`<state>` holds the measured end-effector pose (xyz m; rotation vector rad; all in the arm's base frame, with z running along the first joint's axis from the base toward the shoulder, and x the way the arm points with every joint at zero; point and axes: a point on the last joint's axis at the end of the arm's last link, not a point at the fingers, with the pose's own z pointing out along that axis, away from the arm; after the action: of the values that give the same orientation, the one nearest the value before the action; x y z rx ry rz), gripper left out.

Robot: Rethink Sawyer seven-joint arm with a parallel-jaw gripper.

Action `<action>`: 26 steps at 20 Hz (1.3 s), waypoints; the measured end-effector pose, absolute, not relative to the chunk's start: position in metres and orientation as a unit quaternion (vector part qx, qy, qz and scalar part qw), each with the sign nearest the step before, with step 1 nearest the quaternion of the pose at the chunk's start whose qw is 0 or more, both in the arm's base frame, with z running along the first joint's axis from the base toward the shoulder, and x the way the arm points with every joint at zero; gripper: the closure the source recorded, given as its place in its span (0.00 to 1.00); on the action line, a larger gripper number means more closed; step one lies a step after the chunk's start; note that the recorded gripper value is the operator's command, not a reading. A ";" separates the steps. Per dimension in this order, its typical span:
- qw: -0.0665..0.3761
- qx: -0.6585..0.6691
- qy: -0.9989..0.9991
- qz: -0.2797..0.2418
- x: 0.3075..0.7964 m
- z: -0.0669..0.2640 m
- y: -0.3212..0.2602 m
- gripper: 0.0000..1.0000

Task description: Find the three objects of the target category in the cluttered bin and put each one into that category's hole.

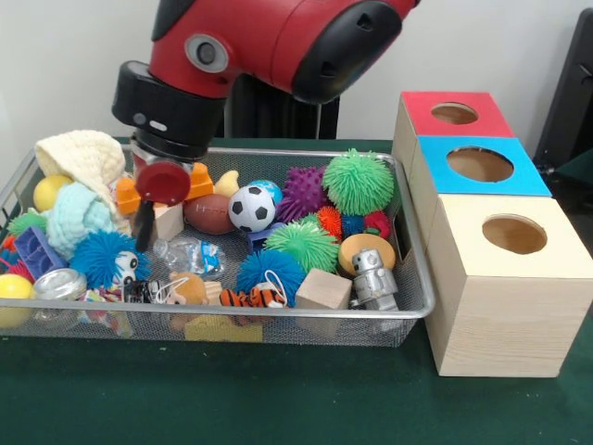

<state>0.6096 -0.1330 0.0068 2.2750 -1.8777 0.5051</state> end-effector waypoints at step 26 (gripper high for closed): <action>0.110 0.785 -0.593 0.143 0.593 -0.056 -0.115 0.00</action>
<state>0.5932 -0.1149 -0.0564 2.3061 -1.7429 0.4205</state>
